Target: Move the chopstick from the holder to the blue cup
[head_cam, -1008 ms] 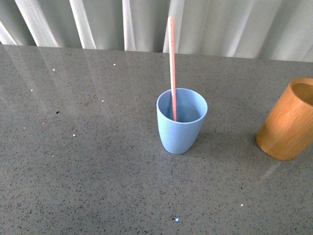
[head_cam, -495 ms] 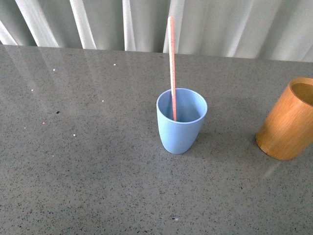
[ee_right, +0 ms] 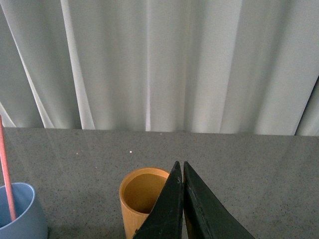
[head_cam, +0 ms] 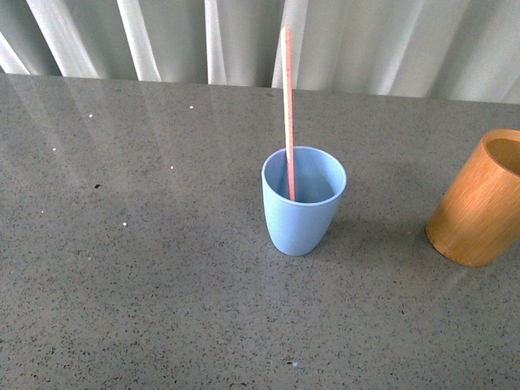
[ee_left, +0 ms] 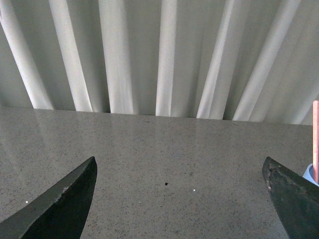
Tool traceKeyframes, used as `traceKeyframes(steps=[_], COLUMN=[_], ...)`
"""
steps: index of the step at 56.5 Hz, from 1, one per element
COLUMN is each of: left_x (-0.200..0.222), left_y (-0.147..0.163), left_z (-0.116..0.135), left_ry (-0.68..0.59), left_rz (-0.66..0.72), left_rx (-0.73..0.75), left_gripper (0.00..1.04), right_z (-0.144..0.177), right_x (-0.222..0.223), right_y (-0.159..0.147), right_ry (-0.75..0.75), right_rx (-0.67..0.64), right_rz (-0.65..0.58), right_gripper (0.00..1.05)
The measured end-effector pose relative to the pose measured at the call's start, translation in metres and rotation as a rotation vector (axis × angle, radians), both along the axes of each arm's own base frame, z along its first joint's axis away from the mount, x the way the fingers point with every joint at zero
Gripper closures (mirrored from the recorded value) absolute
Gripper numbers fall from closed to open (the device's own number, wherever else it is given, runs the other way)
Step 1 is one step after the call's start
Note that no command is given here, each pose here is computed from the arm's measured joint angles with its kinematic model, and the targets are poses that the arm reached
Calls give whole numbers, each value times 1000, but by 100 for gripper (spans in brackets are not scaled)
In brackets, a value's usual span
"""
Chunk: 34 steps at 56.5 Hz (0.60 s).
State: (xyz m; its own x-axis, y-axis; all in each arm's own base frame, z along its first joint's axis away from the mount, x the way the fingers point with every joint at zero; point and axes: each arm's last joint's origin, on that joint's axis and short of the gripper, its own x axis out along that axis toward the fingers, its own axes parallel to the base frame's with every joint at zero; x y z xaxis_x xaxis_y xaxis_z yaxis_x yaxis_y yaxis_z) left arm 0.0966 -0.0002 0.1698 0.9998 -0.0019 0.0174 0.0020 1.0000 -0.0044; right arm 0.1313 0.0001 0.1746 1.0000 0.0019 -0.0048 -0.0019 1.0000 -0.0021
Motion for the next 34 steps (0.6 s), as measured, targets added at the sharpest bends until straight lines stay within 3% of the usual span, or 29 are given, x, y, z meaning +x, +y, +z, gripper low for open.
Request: traceKeyframes(steps=[34], left_x=[0], left_y=[0], left_z=[0], left_ry=[0], left_rz=[0], left_rx=[0], left_gripper=[7], right_z=[0], right_x=[-19], right_y=[0], right_ry=[-31], right_rx=[0], right_rz=[0], right_gripper=[104])
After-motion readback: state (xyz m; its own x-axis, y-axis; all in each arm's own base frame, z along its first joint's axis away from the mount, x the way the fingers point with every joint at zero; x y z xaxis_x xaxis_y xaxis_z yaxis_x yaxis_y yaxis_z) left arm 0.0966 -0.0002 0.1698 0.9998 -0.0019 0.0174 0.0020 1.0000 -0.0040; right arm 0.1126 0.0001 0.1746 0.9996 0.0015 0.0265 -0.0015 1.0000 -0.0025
